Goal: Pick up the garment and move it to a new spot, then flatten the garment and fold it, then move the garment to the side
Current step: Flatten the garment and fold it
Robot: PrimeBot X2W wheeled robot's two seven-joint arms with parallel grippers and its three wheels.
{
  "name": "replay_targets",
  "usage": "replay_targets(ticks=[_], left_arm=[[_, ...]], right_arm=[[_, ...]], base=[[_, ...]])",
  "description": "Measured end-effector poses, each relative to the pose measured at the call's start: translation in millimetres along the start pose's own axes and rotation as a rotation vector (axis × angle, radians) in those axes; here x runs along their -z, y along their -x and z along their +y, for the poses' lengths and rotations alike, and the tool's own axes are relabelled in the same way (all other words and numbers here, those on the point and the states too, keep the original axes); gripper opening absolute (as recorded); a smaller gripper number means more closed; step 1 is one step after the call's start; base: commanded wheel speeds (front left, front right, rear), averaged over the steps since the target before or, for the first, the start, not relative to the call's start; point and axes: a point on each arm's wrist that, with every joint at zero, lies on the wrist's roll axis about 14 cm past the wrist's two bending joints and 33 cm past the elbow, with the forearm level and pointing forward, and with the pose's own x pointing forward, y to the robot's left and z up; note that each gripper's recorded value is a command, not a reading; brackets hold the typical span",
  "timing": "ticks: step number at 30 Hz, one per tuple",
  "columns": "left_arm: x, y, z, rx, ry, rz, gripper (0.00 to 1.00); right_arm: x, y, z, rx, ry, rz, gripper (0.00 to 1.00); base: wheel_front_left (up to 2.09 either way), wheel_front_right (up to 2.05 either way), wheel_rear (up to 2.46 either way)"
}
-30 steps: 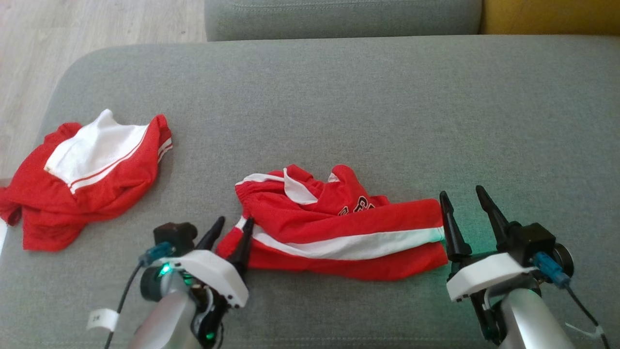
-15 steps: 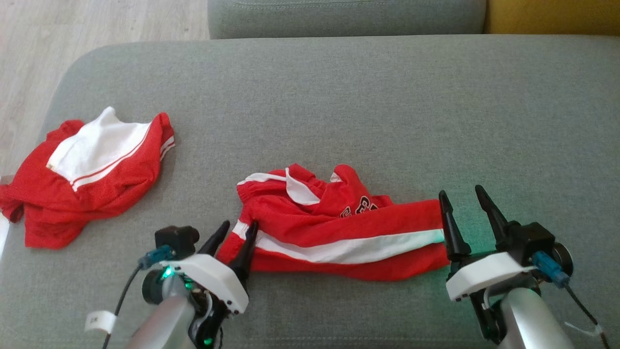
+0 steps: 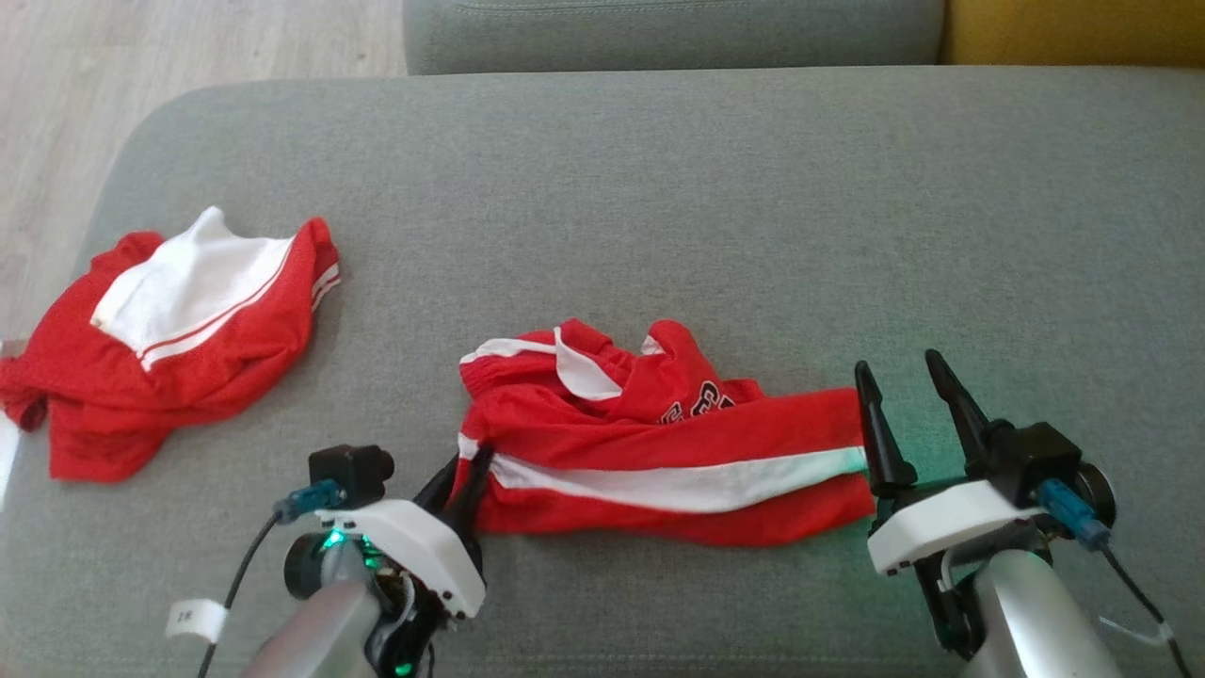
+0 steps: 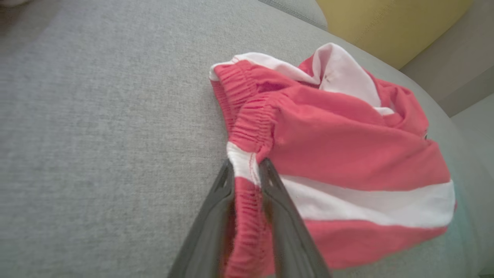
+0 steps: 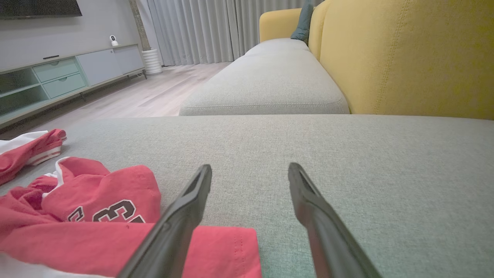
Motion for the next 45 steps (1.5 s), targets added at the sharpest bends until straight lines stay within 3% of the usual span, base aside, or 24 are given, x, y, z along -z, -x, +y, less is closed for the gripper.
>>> replay_targets(ticks=[3, 7, 13, 20, 29, 30, 31, 32, 33, 34, 35, 36, 40, 45], left_arm=[[-1.9, 3.3, 4.8, -0.009, -0.009, -0.005, 0.05], [-11.4, 5.0, 7.3, -0.016, -0.006, -0.036, 0.00], [-30.7, 8.7, 7.7, -0.017, -0.018, -0.106, 0.00], [-20.2, 13.8, 7.5, -0.027, -0.001, -0.097, 0.00], [-19.5, 11.3, 2.6, -0.019, -0.004, -0.099, 0.00], [-19.4, 11.3, 2.7, -0.020, -0.002, -0.100, 0.00], [-19.3, 11.5, 3.1, -0.021, -0.001, -0.100, 0.00], [-19.3, 11.6, 3.5, -0.023, 0.000, -0.100, 0.00], [-19.4, 11.7, 4.0, -0.025, 0.002, -0.101, 0.00], [-19.5, 11.8, 4.8, -0.027, 0.004, -0.102, 0.00], [-19.7, 12.0, 5.7, -0.031, 0.005, -0.103, 0.00], [-20.1, 12.1, 6.6, -0.033, 0.006, -0.104, 0.00], [-24.2, 12.8, 8.5, -0.039, -0.003, -0.116, 0.00], [-46.1, 15.6, 3.0, -0.022, -0.041, -0.182, 0.00]], right_arm=[[-0.9, -1.3, 2.3, -0.006, -0.006, -0.003, 1.00], [5.6, -0.6, 4.4, -0.011, -0.009, 0.019, 1.00], [37.0, 10.1, 4.1, -0.003, -0.026, 0.119, 1.00], [71.0, 27.0, 10.7, -0.018, -0.034, 0.229, 1.00], [86.1, 32.6, 15.1, -0.023, -0.061, 0.280, 1.00], [87.2, 32.6, 15.3, -0.023, -0.063, 0.284, 0.97], [88.1, 32.2, 15.6, -0.025, -0.063, 0.288, 0.80], [88.0, 31.1, 15.9, -0.026, -0.062, 0.289, 0.56], [87.6, 29.7, 16.2, -0.028, -0.062, 0.288, 0.44], [87.3, 28.7, 17.1, -0.032, -0.061, 0.287, 0.44], [87.2, 28.1, 18.1, -0.035, -0.061, 0.287, 0.12], [87.1, 27.6, 18.6, -0.036, -0.063, 0.287, 0.00], [79.6, 24.5, 19.5, -0.039, -0.064, 0.262, 0.00], [40.3, 14.1, 20.2, -0.038, -0.080, 0.132, 0.00]], base=[[0.00, 0.00, 0.00], [0.00, 0.00, 0.00], [0.00, 0.00, 0.00], [0.00, 0.00, 0.00], [0.00, 0.00, 0.00], [0.00, 0.00, 0.00], [0.00, 0.00, 0.00], [0.00, 0.00, 0.00], [0.00, 0.00, 0.00], [0.00, 0.00, 0.00], [0.00, 0.00, 0.00], [0.00, 0.00, 0.00], [0.00, 0.00, 0.00], [0.00, 0.00, 0.00]])
